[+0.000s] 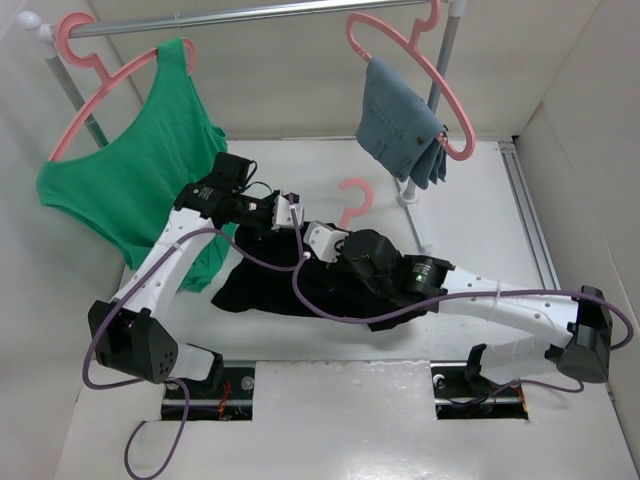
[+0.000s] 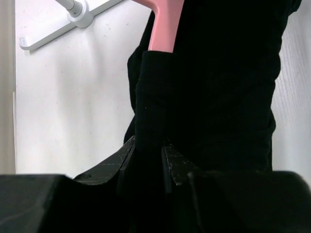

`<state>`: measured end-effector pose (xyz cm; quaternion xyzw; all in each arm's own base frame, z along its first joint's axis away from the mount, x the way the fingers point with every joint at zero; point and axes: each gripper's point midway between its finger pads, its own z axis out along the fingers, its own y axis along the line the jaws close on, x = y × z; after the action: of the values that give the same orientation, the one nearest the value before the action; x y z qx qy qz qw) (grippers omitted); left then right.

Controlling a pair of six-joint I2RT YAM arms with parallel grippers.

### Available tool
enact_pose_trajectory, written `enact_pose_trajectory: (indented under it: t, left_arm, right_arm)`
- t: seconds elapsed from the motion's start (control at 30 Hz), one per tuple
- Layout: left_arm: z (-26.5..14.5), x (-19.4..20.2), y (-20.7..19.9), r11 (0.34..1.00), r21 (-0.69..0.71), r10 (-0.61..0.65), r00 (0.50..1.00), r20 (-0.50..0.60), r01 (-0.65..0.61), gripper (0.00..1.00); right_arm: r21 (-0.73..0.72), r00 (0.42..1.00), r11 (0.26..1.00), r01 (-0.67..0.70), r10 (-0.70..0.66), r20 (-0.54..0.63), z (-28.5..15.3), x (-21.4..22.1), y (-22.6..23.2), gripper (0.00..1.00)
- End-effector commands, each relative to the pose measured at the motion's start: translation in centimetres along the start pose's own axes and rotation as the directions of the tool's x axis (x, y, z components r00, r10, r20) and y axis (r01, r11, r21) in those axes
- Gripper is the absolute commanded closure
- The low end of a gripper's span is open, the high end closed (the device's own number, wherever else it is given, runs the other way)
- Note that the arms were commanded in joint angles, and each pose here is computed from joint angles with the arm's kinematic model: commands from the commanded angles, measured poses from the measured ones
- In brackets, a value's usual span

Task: Place the t-shirt on the hanger
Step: Place tshirt on hanger

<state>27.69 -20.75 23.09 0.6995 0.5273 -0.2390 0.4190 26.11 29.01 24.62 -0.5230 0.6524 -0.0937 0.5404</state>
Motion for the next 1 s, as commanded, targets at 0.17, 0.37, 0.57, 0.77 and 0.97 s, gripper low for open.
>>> enact_pose_trajectory:
  t: [0.17, 0.37, 0.57, 0.77, 0.97]
  left_arm:
    - [-1.4, -2.6, -0.5, 0.999, -0.036, 0.025, 0.999, 0.04, -0.024, 1.0]
    - [-1.9, -3.1, -0.4, 0.994, -0.077, 0.077, 0.996, 0.052, -0.073, 1.0]
    - [-2.0, -3.5, -0.5, 0.994, -0.079, 0.085, 0.994, 0.064, -0.08, 1.0]
    - [-2.6, -4.8, -0.7, 0.99, -0.093, 0.119, 0.988, 0.098, -0.11, 1.0]
    - [-2.7, -4.8, -1.2, 0.991, -0.092, 0.11, 0.989, 0.099, -0.101, 1.0]
  right_arm:
    - [0.024, 0.974, 0.992, -0.122, 0.115, 0.194, -4.4, -5.0, -4.5, 0.57]
    - [-0.127, 0.963, 0.98, -0.155, 0.179, 0.199, -6.8, -3.6, -3.7, 0.0]
    - [-0.346, 0.913, 0.917, -0.2, 0.303, 0.273, -7.8, -2.8, -3.6, 0.0]
    - [-0.567, 0.842, 0.793, -0.224, 0.451, 0.297, -6.3, -0.7, -2.2, 0.0]
    - [-0.525, 0.828, 0.815, -0.247, 0.459, 0.323, -3.4, 0.5, -3.7, 0.02]
